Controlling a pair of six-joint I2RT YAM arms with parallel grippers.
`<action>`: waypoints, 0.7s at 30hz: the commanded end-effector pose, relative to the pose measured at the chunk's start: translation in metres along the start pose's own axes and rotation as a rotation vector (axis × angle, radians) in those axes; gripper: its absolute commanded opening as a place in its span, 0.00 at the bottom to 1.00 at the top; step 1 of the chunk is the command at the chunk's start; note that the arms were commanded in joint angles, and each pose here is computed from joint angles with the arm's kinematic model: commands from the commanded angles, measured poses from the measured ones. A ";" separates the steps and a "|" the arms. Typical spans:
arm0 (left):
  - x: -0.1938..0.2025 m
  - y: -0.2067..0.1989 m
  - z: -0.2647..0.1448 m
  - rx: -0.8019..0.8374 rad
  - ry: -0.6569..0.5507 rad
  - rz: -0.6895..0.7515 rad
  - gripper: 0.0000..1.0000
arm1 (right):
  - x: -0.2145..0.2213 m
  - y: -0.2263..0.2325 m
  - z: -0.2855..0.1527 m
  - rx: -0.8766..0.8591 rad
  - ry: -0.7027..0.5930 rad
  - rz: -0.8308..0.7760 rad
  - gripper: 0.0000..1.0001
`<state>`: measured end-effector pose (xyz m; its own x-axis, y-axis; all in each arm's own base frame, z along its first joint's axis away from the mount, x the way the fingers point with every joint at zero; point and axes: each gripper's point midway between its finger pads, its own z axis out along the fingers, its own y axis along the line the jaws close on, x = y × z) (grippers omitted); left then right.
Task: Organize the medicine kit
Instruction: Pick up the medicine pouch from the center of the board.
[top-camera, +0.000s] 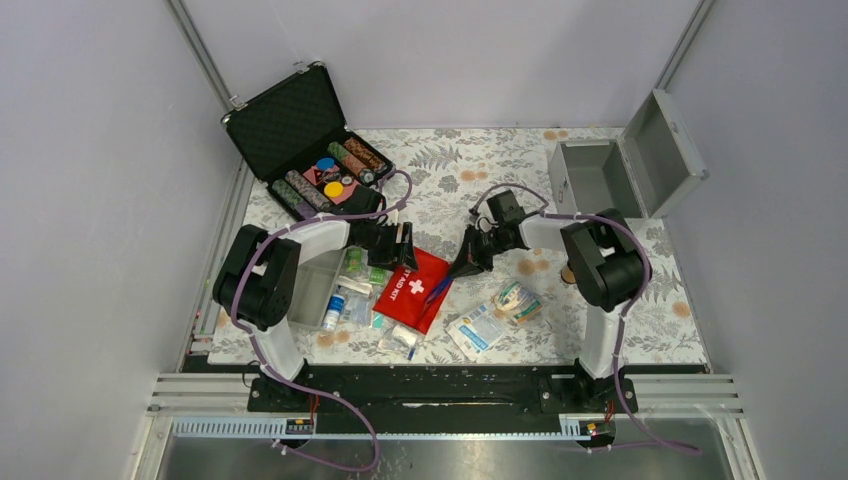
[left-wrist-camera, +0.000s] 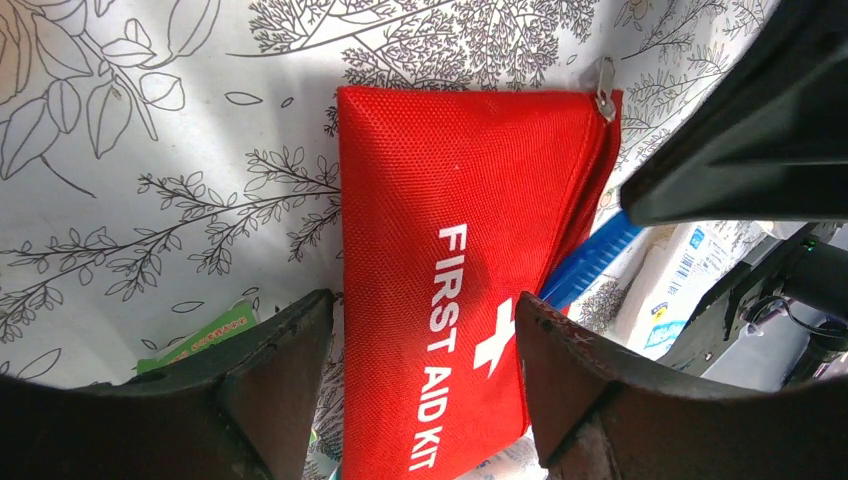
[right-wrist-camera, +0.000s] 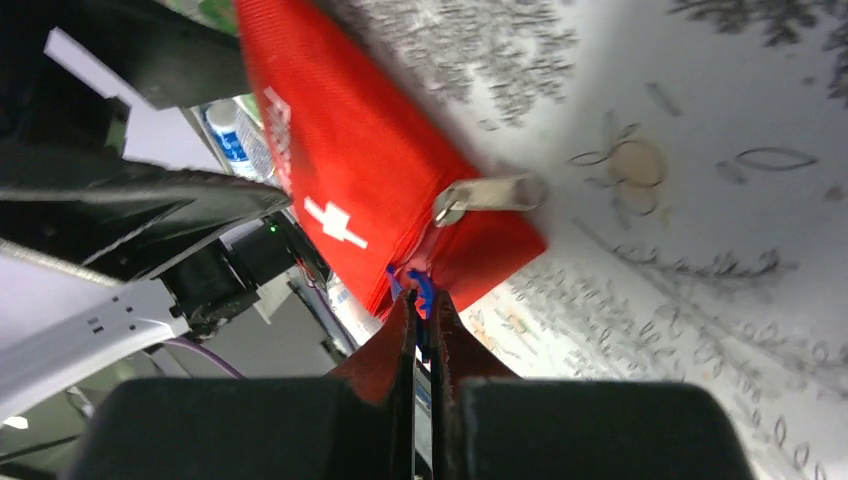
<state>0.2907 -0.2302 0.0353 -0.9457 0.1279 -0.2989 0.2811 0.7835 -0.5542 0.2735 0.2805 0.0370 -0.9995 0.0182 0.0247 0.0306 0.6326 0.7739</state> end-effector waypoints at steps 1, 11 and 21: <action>0.007 0.002 0.004 0.001 0.025 -0.024 0.66 | -0.001 -0.006 0.012 -0.015 0.034 0.100 0.00; 0.020 0.003 0.015 0.038 0.074 -0.060 0.53 | 0.005 -0.008 0.014 -0.043 0.053 0.068 0.00; 0.020 -0.021 0.030 0.234 0.134 -0.097 0.33 | 0.008 -0.005 0.003 -0.033 0.033 -0.049 0.00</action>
<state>0.2835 -0.2466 0.0255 -0.9679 0.1180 -0.2221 0.2384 0.7113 -0.6612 0.2619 0.2832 0.0252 -0.9948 -0.0028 0.1019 0.0801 0.5972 0.7981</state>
